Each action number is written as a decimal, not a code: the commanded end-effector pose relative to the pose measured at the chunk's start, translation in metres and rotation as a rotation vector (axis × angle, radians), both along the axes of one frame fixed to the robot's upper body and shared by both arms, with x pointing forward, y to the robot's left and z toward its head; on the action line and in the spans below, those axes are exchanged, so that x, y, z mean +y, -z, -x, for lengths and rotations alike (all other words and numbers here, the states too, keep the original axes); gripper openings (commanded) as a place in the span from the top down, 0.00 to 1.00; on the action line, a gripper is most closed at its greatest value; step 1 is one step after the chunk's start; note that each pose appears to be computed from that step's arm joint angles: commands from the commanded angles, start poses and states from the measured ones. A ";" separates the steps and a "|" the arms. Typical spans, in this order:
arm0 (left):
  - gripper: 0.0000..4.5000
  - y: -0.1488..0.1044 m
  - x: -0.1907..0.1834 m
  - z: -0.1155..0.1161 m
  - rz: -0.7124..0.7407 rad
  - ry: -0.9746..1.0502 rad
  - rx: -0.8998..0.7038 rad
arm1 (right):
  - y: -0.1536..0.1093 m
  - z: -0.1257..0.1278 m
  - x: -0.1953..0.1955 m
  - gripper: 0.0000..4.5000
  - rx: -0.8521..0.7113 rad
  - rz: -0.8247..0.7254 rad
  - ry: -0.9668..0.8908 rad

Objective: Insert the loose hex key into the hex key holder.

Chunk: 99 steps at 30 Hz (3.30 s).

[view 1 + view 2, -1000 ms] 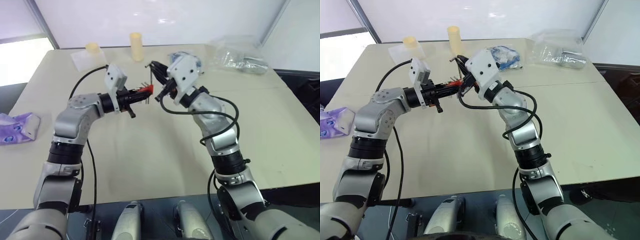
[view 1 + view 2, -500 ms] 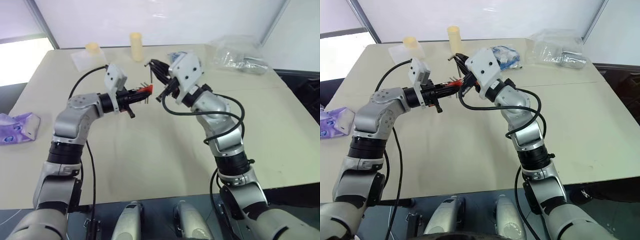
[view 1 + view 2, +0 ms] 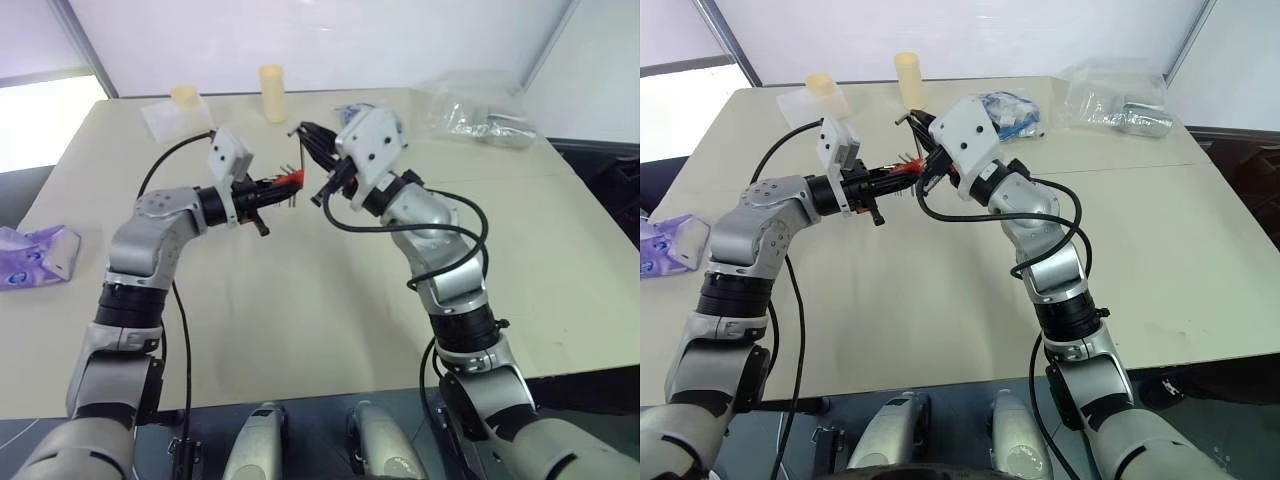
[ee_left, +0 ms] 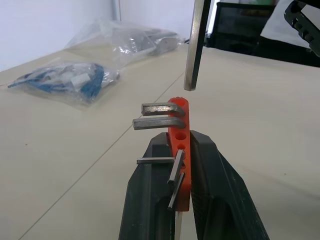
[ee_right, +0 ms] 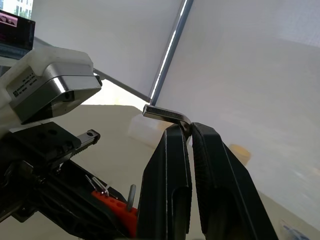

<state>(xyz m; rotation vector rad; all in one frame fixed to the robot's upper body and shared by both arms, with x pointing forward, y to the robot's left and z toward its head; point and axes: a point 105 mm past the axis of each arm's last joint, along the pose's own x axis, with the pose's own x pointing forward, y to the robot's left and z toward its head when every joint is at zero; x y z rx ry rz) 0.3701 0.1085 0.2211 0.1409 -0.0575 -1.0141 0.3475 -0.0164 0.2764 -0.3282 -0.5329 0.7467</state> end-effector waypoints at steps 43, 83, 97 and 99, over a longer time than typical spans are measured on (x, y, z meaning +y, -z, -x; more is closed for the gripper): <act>1.00 -0.024 -0.001 0.005 0.056 0.016 -0.074 | -0.003 0.001 0.008 0.99 -0.011 -0.020 -0.036; 1.00 -0.026 -0.001 0.004 0.069 -0.002 -0.085 | -0.001 -0.001 0.005 0.92 0.007 -0.004 -0.025; 1.00 -0.026 0.000 0.004 0.071 -0.002 -0.089 | 0.028 -0.005 -0.028 0.14 0.086 0.081 0.052; 1.00 -0.026 -0.001 0.004 0.073 0.000 -0.087 | 0.029 -0.004 -0.032 0.14 0.093 0.084 0.057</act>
